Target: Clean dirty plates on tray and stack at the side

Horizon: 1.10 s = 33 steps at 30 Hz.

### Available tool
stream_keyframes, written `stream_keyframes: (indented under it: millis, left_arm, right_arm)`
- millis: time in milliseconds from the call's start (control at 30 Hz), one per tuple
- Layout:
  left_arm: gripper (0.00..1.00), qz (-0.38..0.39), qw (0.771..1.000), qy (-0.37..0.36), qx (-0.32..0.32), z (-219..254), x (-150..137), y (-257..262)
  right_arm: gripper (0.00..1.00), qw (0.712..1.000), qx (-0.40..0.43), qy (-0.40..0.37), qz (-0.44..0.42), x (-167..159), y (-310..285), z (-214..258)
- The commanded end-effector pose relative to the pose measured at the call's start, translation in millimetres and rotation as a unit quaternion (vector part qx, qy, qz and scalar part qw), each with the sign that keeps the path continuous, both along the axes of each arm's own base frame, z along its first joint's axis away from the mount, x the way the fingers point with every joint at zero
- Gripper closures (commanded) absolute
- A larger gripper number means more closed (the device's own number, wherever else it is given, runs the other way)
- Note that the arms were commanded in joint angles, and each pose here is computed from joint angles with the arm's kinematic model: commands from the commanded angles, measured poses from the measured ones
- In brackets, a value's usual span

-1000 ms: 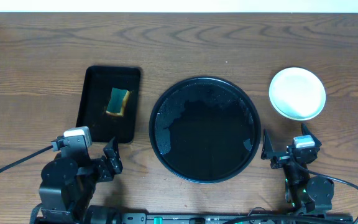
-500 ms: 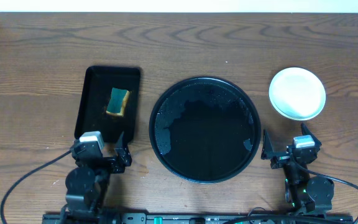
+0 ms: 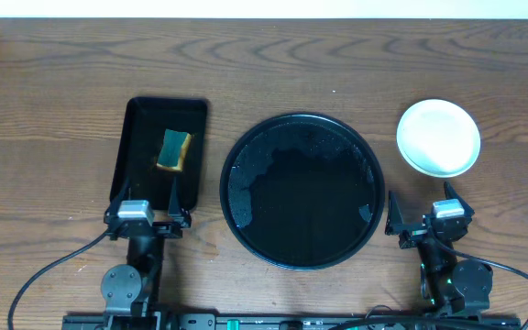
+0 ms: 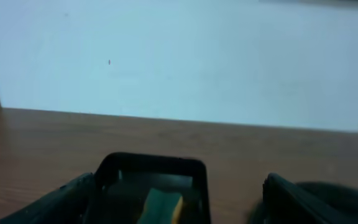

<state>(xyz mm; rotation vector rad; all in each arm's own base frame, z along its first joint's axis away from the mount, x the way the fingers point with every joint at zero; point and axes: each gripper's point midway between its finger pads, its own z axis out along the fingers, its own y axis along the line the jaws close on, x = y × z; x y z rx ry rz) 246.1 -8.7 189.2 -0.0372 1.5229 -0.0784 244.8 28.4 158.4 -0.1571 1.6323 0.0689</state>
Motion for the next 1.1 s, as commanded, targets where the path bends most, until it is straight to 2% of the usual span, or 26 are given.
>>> stream_keyframes:
  millis: [0, 233, 1067]
  left_arm:
    - [0.14, 0.009, 0.999, 0.025, 0.030, -16, 1, 3]
    - [0.14, 0.004, 0.995, 0.100, 0.021, -52, -2, 2]
    - [0.14, 0.004, 0.995, 0.101, 0.021, -53, -2, 2]
  right_arm:
    - [0.01, 1.000, -0.005, -0.001, 0.001, 0, 0, 0]
    - [0.01, 1.000, -0.005, -0.001, 0.001, 0, 0, 0]
    - [0.01, 1.000, -0.005, -0.001, 0.001, 0, 0, 0]
